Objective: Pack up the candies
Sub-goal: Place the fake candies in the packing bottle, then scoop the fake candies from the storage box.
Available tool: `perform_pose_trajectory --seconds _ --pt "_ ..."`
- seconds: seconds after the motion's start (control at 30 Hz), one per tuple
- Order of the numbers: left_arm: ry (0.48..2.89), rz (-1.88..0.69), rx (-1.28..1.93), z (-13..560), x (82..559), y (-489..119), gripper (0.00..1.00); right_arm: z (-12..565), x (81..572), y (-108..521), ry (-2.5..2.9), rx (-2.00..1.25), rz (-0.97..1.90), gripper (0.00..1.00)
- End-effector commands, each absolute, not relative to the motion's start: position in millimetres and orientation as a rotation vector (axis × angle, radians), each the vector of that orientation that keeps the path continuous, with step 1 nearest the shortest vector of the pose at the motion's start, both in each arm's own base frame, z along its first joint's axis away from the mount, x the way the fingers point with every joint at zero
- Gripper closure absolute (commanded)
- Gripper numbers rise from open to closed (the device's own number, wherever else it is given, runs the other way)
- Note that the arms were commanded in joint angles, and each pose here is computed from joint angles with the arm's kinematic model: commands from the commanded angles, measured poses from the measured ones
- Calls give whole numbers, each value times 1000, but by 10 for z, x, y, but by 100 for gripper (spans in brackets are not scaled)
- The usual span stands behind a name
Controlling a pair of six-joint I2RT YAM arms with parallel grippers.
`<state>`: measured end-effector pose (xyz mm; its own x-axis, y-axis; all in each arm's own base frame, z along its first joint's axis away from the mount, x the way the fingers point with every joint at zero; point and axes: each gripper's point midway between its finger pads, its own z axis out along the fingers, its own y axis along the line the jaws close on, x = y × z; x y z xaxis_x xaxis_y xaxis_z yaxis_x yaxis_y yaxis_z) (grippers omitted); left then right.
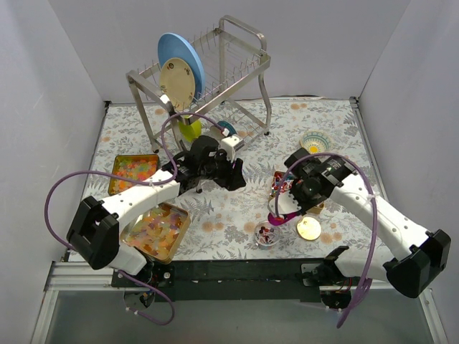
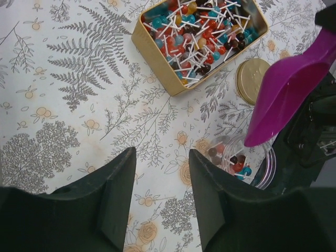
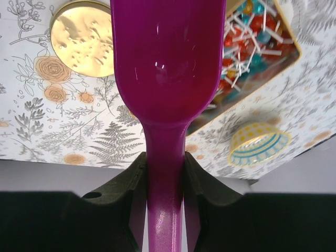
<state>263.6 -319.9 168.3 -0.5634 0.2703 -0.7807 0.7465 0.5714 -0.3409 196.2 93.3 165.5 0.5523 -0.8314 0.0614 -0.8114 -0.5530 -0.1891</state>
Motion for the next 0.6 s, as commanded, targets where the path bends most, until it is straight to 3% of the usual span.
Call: perform_pose_trajectory --seconds 0.0,0.17,0.2,0.57 --pt "2054 -934 865 1838 2695 -3349 60 1817 2083 799 1621 -2446 -178 99" --pt "2045 -955 901 1798 2821 -3532 82 1748 2361 336 1937 -2269 -155 99" --pt "2044 -955 912 1763 2844 -3559 98 1794 2415 278 1960 -2248 -172 99" --pt "2096 -941 934 1177 3175 -3877 100 1865 2685 -432 2095 -2352 -413 99"
